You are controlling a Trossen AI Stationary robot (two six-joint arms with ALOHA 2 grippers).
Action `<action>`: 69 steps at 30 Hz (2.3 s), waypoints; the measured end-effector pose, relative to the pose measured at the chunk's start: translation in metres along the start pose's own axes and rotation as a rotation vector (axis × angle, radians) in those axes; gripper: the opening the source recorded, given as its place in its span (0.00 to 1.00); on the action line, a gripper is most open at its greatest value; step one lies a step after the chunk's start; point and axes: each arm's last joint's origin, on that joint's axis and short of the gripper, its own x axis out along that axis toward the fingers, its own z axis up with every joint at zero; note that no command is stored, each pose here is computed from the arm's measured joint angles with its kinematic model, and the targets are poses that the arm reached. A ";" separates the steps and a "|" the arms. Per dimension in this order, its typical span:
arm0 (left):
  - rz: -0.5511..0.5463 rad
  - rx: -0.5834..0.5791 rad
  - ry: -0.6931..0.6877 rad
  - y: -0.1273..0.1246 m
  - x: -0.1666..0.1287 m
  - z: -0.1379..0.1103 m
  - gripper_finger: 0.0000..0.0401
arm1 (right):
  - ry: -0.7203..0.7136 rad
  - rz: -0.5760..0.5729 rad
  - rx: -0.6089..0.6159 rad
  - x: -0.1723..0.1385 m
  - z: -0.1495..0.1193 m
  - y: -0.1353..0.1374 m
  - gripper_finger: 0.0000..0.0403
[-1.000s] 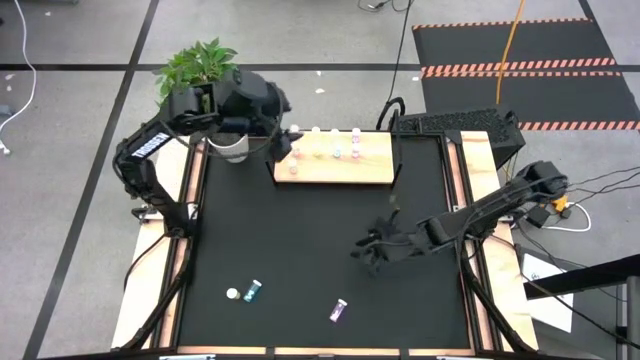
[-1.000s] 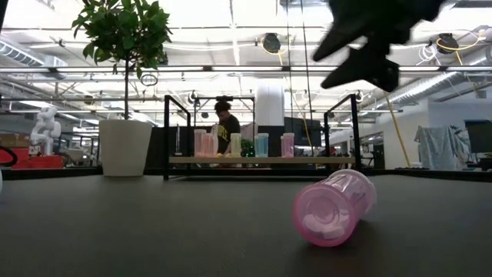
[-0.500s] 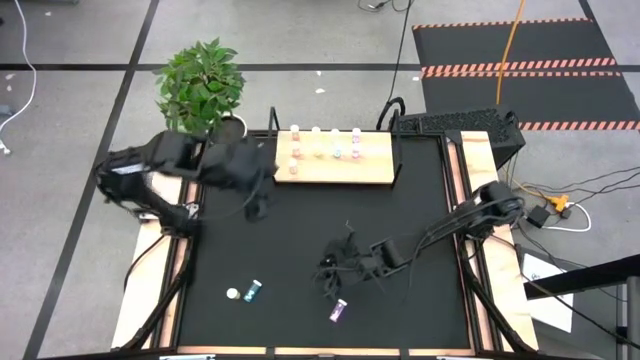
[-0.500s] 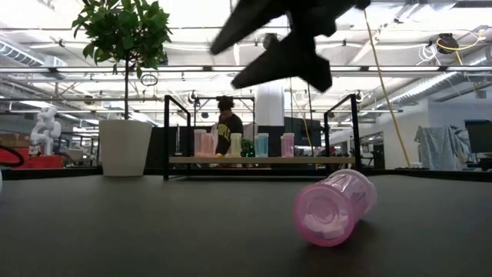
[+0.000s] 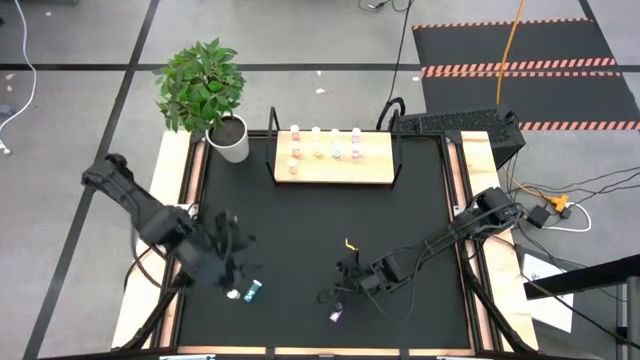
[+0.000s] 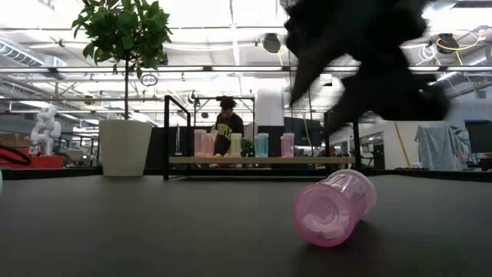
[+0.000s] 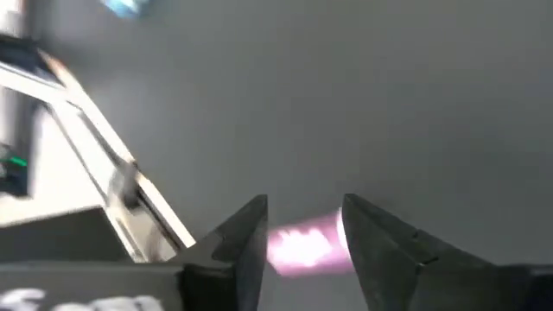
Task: Pick and place medicine bottles onto shelf by color
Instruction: Put the yellow pill bottle on the shelf aligned with the other yellow pill bottles
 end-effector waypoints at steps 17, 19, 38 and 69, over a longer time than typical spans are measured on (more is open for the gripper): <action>0.137 -0.210 0.399 0.002 0.075 -0.077 0.88 | 0.032 0.112 0.126 0.009 0.005 -0.011 0.35; 0.139 -0.214 0.416 0.003 0.076 -0.081 0.88 | 0.019 0.139 0.172 0.012 0.011 -0.016 0.35; 0.054 -0.069 0.513 -0.015 0.067 -0.139 0.88 | -0.019 0.093 0.085 0.015 0.020 -0.023 0.35; 0.204 -0.364 0.705 -0.026 0.110 -0.128 0.88 | 0.005 0.113 0.061 0.016 0.052 -0.026 0.35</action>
